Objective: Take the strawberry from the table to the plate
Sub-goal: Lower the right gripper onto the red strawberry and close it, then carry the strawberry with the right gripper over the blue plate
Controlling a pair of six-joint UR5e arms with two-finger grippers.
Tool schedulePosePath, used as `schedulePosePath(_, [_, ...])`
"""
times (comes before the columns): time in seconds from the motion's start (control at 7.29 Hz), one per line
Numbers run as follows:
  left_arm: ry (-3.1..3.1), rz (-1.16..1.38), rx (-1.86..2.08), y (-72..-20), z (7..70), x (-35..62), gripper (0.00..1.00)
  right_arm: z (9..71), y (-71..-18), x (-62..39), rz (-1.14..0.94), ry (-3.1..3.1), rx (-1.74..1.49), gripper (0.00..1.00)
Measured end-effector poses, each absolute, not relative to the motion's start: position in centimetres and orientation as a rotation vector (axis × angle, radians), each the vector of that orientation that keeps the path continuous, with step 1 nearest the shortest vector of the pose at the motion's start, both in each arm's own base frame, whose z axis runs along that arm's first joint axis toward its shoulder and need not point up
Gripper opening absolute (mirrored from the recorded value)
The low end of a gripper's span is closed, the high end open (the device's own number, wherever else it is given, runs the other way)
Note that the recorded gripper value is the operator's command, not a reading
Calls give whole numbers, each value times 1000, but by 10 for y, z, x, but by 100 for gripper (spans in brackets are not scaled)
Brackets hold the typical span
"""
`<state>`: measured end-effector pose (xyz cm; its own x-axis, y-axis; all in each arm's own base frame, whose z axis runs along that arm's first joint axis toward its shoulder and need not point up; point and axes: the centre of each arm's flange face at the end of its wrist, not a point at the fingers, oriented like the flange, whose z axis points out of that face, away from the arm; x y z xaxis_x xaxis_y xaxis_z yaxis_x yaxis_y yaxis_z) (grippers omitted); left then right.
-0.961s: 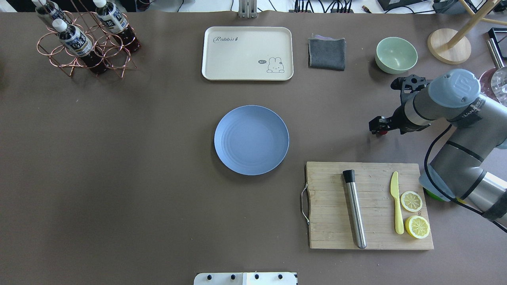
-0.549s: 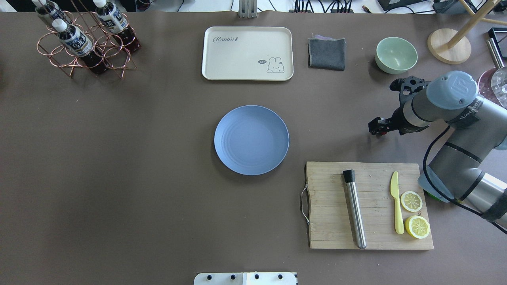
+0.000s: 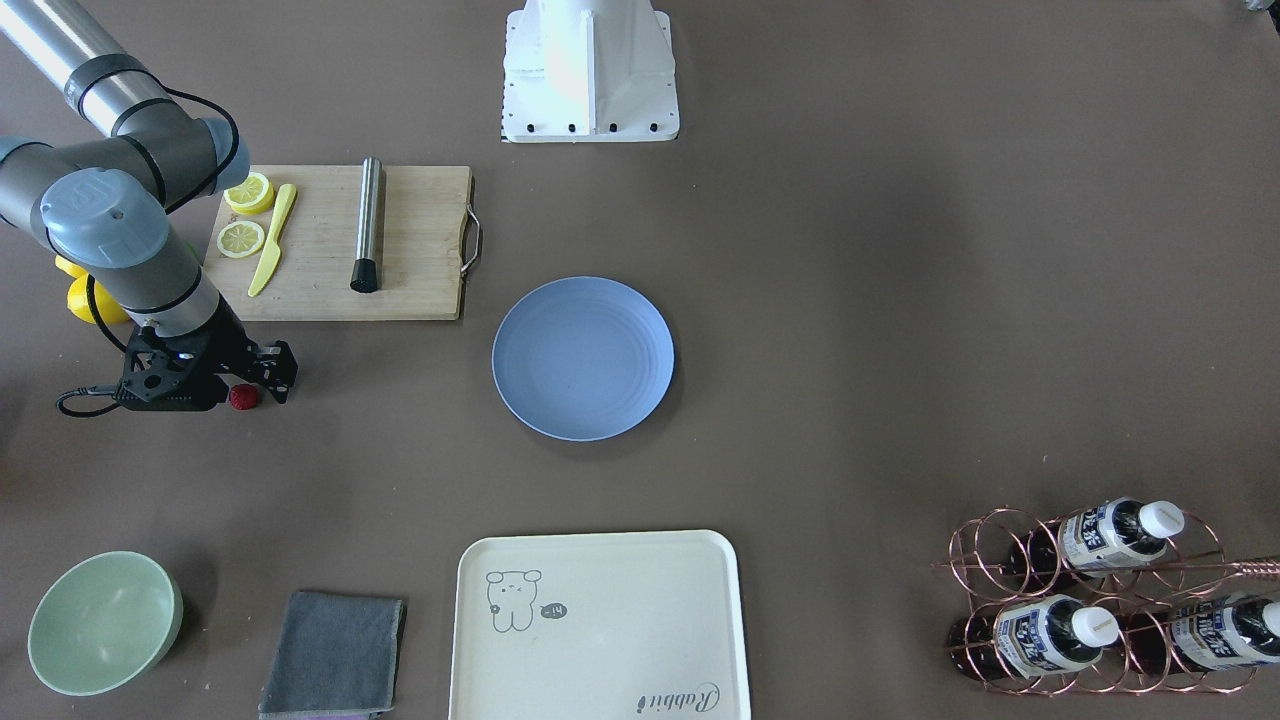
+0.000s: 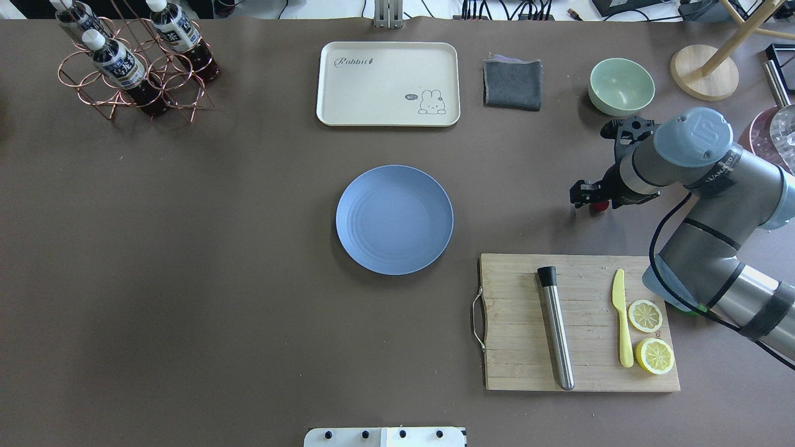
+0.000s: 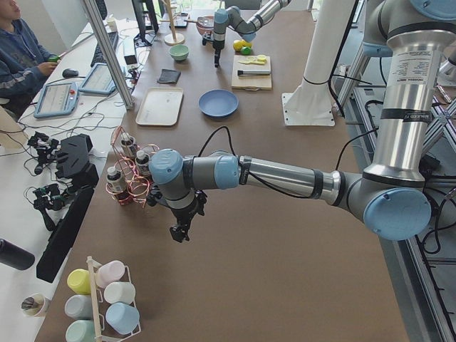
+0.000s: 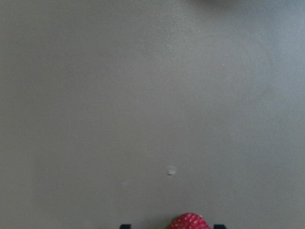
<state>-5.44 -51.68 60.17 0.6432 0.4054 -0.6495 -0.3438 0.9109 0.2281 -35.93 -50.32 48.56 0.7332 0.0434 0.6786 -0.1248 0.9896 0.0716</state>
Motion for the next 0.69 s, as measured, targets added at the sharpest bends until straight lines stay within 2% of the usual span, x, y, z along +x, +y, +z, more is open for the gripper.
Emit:
schedulePosePath(0.14, [761,427,86,-517,602,-54,99,490,-501,-356,98,-736,116,0])
schedulePosePath(0.41, [761,427,87,-517,601,-54,99,489,-496,-349,102,-734,118,0])
schedulePosePath(0.69, [763,426,83,-513,604,-54,99,454,-500,-353,150,-776,122,0])
